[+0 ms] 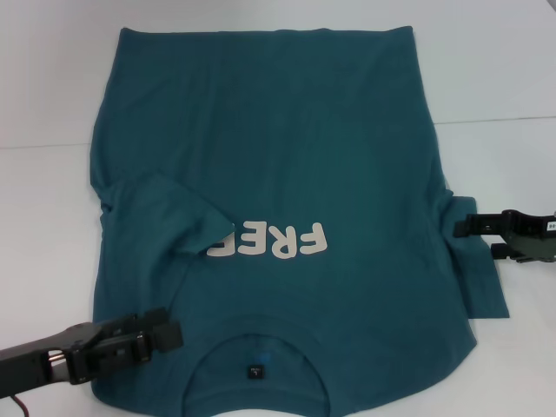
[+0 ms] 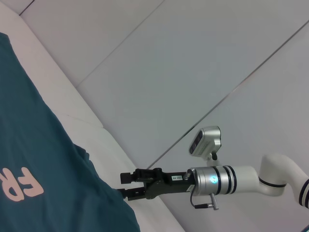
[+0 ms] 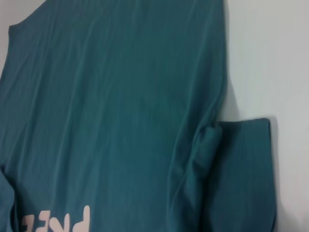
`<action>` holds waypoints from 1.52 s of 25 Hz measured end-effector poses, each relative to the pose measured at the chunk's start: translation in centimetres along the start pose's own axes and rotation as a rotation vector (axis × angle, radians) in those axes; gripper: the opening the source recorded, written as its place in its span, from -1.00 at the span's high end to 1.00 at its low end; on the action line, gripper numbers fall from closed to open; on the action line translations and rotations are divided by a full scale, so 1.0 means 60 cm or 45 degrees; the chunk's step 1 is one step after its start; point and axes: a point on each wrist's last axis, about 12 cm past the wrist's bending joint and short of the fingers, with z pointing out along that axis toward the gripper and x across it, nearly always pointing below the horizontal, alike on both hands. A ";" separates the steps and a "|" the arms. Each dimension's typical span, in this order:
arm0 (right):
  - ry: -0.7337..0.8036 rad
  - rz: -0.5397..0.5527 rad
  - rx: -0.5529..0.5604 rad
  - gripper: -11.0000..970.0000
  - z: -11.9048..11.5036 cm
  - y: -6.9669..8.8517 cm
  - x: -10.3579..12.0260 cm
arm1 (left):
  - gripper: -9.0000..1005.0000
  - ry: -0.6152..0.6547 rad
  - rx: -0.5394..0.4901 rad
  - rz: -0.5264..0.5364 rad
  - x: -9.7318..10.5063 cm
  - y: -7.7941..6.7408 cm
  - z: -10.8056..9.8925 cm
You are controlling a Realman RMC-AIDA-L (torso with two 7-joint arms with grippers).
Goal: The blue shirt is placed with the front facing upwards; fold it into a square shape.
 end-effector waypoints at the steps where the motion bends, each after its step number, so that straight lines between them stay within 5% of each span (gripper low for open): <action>1: 0.001 0.002 0.001 -0.59 0.002 0.000 0.001 | -0.89 0.000 0.000 0.000 0.000 0.000 0.000; 28: -0.027 -0.017 -0.021 -0.57 0.025 0.017 -0.001 | -0.89 -0.006 -0.015 0.005 -0.001 0.003 0.003; 38: -0.042 -0.014 -0.001 -0.14 0.023 0.011 -0.002 | -0.89 -0.005 -0.005 0.008 -0.002 0.002 0.008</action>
